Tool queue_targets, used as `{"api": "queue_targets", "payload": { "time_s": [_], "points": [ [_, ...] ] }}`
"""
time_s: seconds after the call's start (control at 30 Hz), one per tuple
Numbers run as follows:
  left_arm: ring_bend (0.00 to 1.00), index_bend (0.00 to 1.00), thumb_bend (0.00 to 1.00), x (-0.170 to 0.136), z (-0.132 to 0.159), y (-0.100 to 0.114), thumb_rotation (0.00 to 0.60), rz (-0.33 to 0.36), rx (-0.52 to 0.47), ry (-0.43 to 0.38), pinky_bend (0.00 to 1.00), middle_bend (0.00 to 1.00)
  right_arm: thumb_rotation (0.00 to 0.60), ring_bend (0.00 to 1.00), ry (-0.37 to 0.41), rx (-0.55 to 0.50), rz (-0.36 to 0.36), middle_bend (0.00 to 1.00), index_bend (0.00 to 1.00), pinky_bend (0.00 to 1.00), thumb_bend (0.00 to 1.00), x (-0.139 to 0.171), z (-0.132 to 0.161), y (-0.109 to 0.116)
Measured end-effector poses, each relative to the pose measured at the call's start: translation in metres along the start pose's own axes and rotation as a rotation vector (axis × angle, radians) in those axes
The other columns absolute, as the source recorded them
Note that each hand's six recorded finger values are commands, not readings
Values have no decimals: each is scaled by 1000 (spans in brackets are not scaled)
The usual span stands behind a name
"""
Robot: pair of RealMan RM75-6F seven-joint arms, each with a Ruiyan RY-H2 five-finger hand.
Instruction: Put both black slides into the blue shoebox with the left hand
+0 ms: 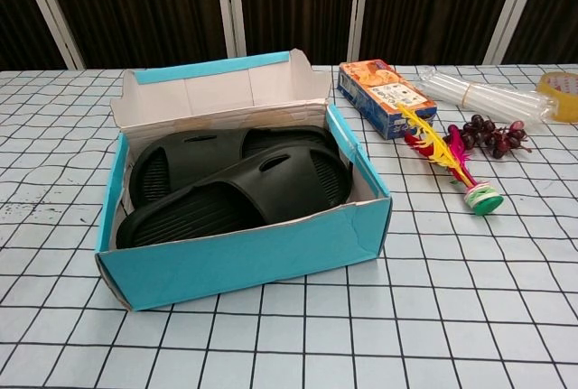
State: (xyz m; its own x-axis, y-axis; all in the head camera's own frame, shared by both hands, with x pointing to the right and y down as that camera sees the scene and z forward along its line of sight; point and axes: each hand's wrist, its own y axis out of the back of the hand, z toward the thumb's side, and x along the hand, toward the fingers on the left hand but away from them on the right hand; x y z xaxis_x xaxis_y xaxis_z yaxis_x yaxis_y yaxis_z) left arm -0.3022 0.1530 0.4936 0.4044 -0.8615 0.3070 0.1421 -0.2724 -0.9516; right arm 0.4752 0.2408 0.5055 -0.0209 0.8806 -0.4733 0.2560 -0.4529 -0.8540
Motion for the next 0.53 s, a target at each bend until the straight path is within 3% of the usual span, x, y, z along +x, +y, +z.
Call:
{"api": "queue_targets", "payload": {
  "time_s": [0.1,0.27,0.37,0.53],
  "points": [
    [137,218,265,-33,-33,-14,600,-50,-115,159,255,140,600,181,39,25,0,113,149,140,309,1,5,1],
    [52,163,265,-68,-75,-36,600,-42,-263,356,172,112,600,181,59,63,-11,113,148,141,308,2,7,2],
    [32,154,265,-85,-95,-52,600,-43,-299,437,162,93,600,182,69,77,-13,113,148,133,308,2,8,2],
    [24,152,265,-98,-113,-63,600,-25,-274,498,157,95,600,181,77,79,-28,113,149,127,308,2,10,4]
  ]
}}
